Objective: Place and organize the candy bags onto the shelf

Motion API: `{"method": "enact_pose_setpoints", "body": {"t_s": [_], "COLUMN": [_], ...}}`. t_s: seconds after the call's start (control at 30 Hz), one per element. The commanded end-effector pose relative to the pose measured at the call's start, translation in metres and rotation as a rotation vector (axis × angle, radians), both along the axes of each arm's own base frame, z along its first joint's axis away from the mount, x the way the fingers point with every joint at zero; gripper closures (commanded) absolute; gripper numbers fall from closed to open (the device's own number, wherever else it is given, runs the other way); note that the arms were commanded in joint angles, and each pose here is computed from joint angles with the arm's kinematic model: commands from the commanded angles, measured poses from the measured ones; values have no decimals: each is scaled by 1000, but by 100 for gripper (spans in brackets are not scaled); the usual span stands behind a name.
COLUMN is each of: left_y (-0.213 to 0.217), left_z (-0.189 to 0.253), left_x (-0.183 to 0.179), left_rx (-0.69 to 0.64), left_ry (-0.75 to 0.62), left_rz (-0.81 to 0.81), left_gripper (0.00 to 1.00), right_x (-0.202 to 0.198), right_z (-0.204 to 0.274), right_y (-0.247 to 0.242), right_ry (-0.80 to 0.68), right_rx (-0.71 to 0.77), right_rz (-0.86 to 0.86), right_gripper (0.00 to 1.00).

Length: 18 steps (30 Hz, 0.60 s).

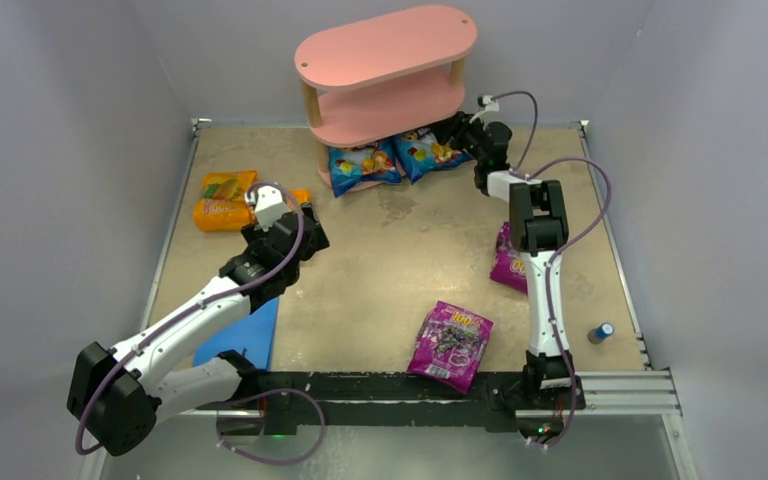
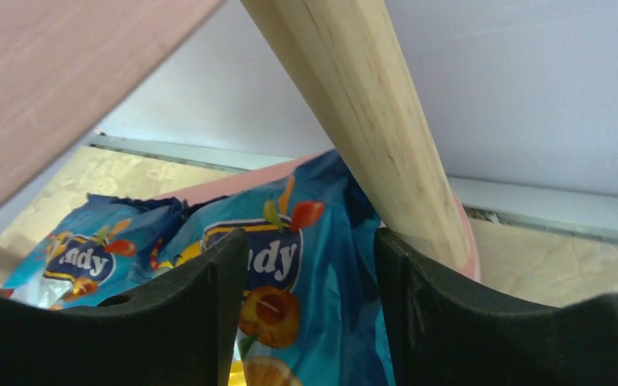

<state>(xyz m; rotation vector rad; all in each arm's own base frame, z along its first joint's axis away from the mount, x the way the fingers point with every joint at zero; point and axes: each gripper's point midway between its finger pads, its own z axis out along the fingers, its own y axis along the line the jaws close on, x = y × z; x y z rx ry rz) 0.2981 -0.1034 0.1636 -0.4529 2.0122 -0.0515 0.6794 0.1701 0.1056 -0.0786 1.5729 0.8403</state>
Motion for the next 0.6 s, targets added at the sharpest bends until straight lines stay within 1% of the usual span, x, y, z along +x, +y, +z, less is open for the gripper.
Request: {"method": "enact_pose_setpoints", "body": {"t_s": [0.0, 0.1, 0.17, 0.2, 0.3, 0.4, 0.5, 0.57], "left_y": [-2, -2, -2, -2, 0, 2, 3, 4], "left_z": [23, 24, 25, 25, 26, 28, 29, 30], "left_x": [7, 5, 3, 2, -1, -4, -6, -6], "left_rx": [-31, -47, -54, -58, -62, -71, -80, -84], "left_ry": [-60, -65, -68, -70, -71, -79, -87, -92], "left_rz": [2, -1, -4, -4, -4, -1, 1, 4], "left_gripper": [2, 3, 3, 3, 3, 3, 3, 2], "right_x": [8, -1, -9, -13, -23, -37, -63, -83], "right_z": [45, 58, 69, 72, 79, 80, 74, 68], "right_y": [-26, -26, -25, -26, -36, -47, -56, -61], "right_ry": [-29, -39, -39, -36, -28, -1, 45, 88], "right_rx": [-77, -86, -86, -85, -96, -109, -98, -65], "right_rz": [-166, -157, -147, -146, -191, -235, -275, -305], "right_gripper": [36, 33, 26, 25, 21, 20, 19, 19]}}
